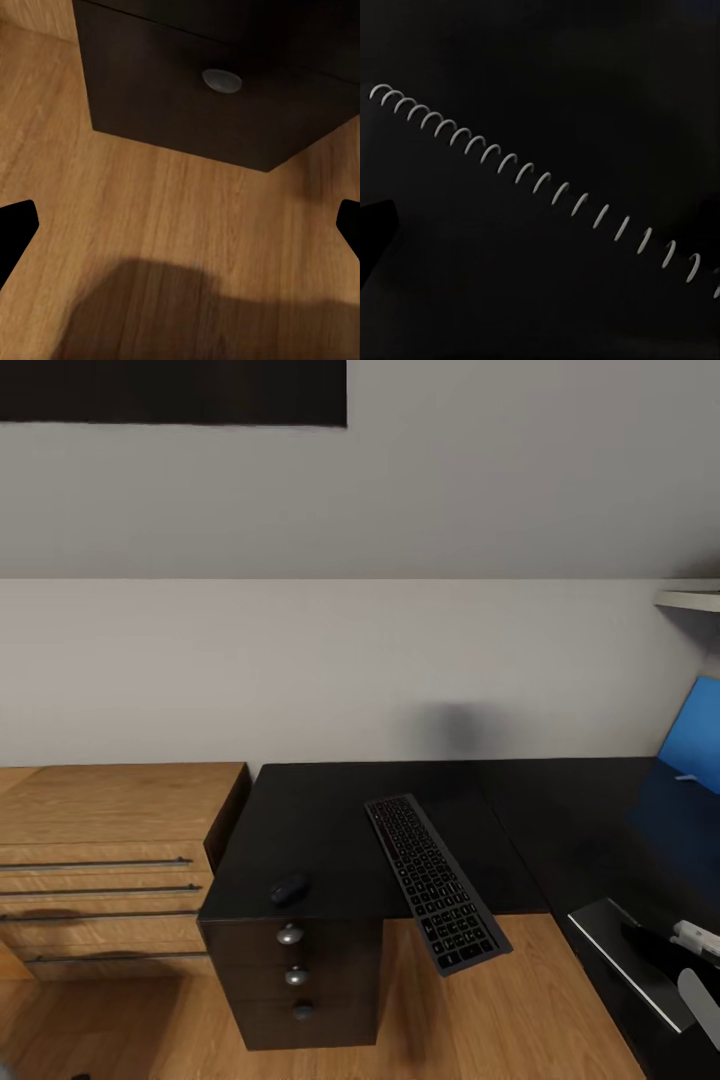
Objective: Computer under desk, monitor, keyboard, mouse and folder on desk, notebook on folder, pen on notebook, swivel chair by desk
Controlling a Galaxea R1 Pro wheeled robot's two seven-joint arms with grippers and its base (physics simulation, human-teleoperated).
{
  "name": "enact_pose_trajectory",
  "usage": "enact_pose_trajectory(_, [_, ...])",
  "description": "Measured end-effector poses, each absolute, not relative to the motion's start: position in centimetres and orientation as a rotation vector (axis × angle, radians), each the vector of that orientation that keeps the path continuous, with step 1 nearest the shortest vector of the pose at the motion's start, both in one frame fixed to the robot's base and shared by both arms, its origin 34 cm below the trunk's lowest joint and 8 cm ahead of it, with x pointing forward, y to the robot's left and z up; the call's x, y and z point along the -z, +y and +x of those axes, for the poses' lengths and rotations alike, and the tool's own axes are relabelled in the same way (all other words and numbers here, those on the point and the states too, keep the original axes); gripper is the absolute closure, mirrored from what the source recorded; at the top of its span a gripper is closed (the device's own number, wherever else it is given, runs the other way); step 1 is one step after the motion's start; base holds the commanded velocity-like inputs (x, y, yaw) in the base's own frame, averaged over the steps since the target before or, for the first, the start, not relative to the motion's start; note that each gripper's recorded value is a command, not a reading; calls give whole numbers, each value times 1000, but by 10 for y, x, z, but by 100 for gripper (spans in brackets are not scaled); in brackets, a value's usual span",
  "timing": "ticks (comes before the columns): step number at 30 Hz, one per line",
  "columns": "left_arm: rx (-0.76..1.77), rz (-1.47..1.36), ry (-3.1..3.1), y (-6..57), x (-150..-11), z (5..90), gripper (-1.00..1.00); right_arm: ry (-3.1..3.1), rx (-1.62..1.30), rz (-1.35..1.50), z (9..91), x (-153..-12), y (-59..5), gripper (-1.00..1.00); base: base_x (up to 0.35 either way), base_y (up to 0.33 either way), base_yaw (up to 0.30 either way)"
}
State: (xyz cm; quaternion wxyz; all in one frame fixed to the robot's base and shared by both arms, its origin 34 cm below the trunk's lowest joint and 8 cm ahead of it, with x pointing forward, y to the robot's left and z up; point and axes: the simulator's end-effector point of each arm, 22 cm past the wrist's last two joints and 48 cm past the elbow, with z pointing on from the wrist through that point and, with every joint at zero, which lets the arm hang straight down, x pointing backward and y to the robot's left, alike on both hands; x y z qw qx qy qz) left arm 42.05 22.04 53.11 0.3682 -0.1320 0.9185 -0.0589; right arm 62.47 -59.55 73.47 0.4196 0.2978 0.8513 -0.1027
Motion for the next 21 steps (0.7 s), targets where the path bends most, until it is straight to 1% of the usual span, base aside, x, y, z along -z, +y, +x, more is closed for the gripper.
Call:
enact_pose_trajectory(9, [153,-338,2358,220,-531,421,-100,2135,258,744,625,-735,-595,-100,-153,144,0])
enact_pose_trajectory(18, [153,-337,2358,220,-531,421,-100,2135,259,743,625,-735,-595,-100,-26,29,0])
enact_pose_trajectory(21, [153,-337,2358,220,-531,421,-100,2135,263,742,625,-735,-596,-100,-4,127,0])
